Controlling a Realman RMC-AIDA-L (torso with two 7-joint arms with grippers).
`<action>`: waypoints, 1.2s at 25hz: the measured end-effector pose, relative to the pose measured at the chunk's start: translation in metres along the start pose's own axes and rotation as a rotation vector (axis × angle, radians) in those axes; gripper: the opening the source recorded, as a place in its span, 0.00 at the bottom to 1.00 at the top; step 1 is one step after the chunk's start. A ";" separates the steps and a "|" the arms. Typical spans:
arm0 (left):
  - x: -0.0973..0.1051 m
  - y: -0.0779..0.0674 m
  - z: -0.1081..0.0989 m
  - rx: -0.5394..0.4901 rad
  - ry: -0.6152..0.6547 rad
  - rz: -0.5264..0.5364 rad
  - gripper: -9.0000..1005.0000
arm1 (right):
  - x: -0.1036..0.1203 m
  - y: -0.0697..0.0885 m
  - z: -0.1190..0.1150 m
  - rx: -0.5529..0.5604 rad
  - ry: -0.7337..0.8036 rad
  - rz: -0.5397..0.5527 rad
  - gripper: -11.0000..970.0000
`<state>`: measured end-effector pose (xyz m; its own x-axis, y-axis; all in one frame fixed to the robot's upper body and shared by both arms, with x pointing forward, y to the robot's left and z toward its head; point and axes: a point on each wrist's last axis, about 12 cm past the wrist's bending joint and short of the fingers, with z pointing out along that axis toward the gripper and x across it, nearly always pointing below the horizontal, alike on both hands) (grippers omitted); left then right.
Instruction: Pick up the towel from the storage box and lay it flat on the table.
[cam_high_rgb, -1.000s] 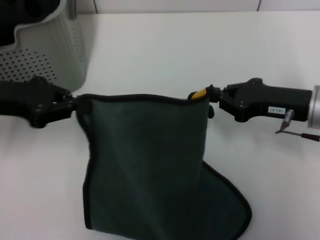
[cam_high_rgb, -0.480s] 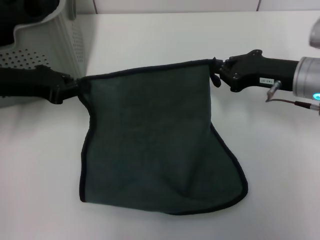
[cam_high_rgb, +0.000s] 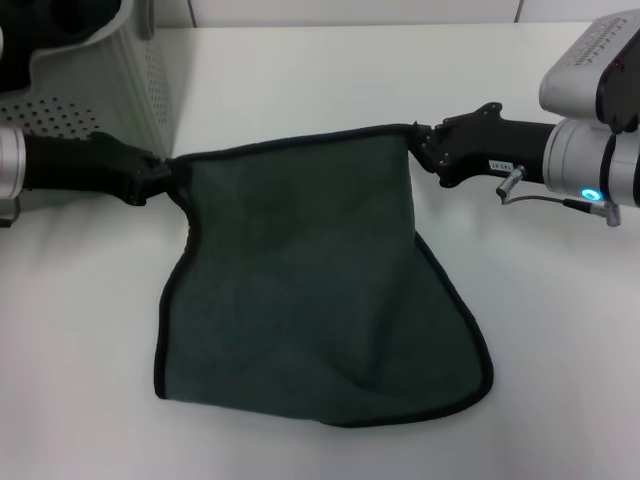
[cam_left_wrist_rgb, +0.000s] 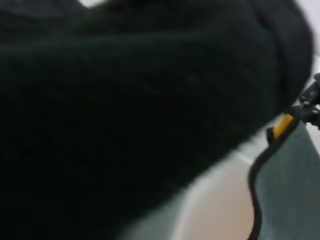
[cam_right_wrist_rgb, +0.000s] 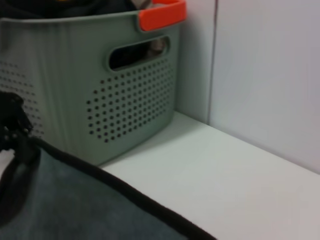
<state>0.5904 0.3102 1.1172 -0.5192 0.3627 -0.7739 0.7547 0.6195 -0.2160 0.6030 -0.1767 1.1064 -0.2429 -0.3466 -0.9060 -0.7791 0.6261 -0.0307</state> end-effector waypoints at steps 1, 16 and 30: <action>-0.001 0.001 0.001 -0.007 -0.001 0.001 0.11 | 0.001 -0.001 0.000 0.007 0.001 0.000 0.01; -0.004 0.001 0.011 -0.014 0.015 0.003 0.12 | 0.003 -0.009 -0.005 0.036 0.000 0.010 0.15; 0.012 -0.042 -0.015 0.328 -0.215 0.181 0.45 | 0.025 0.023 -0.055 -0.175 -0.072 -0.025 0.61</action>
<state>0.5467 0.2987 1.1258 -0.2974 0.2702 -0.9157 0.9315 0.2924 -0.2162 0.5471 -0.2089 1.1060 -0.1849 -0.3058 -0.9340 -0.8747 0.4844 0.0146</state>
